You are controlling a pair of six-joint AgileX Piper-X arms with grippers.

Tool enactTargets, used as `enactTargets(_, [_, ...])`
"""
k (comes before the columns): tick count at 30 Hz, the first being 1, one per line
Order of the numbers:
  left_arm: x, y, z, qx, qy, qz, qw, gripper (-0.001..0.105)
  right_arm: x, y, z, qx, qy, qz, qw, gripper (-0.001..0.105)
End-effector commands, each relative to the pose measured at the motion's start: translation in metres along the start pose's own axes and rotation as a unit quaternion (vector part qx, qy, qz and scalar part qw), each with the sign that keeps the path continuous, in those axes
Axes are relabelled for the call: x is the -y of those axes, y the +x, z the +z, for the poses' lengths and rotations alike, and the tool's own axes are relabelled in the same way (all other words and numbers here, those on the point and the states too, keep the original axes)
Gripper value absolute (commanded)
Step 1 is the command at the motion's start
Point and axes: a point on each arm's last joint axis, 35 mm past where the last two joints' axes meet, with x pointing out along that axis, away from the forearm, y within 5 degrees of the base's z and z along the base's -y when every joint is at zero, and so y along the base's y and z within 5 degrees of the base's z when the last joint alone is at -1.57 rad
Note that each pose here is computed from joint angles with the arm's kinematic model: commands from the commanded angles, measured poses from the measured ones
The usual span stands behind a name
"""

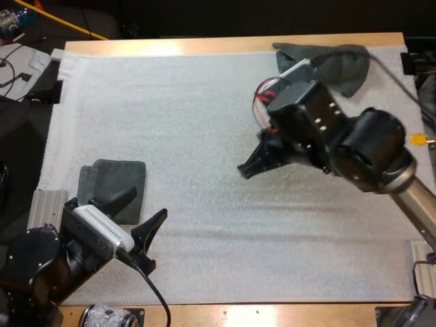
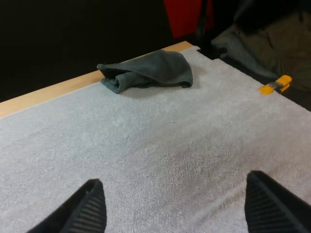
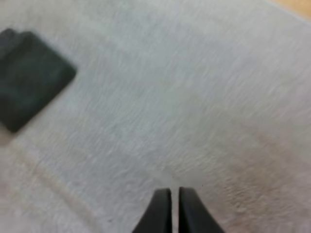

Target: Pick towel from pile, fold and stack

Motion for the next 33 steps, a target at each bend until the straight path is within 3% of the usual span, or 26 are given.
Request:
enactTargets(1, [0.001,0.000,0.002,0.003,-0.003,-0.006,1.0000,0.059,-0.009,0.007,-0.007,-0.011,0.009,0.028,1.000,0.001])
enactTargets(14, [0.002,-0.002,0.001,0.001,-0.002,-0.007,1.0000,0.059,-0.034,0.068,-0.056,-0.104,0.020,0.073,0.992,0.000])
enactTargets(22, [0.001,-0.001,0.001,-0.001,-0.004,-0.006,1.0000,0.059,-0.055,0.097,-0.069,-0.037,0.056,0.195,0.979,0.001])
enactTargets(29, [0.002,-0.002,0.001,0.001,-0.004,-0.006,1.0000,0.059,-0.055,0.103,-0.062,0.031,0.071,0.179,0.981,0.003])
enactTargets(30, [0.002,-0.003,0.001,0.001,-0.004,-0.006,1.0000,0.059,-0.054,0.102,-0.060,0.038,0.075,0.174,0.981,0.006])
enactTargets(31, [0.002,-0.003,0.001,0.000,-0.006,-0.006,1.0000,0.059,-0.051,0.101,-0.059,0.044,0.084,0.163,0.982,0.020])
enactTargets(33, [0.002,-0.002,0.001,-0.001,-0.005,-0.006,1.0000,0.059,-0.050,0.105,-0.062,0.028,0.084,0.156,0.984,0.019])
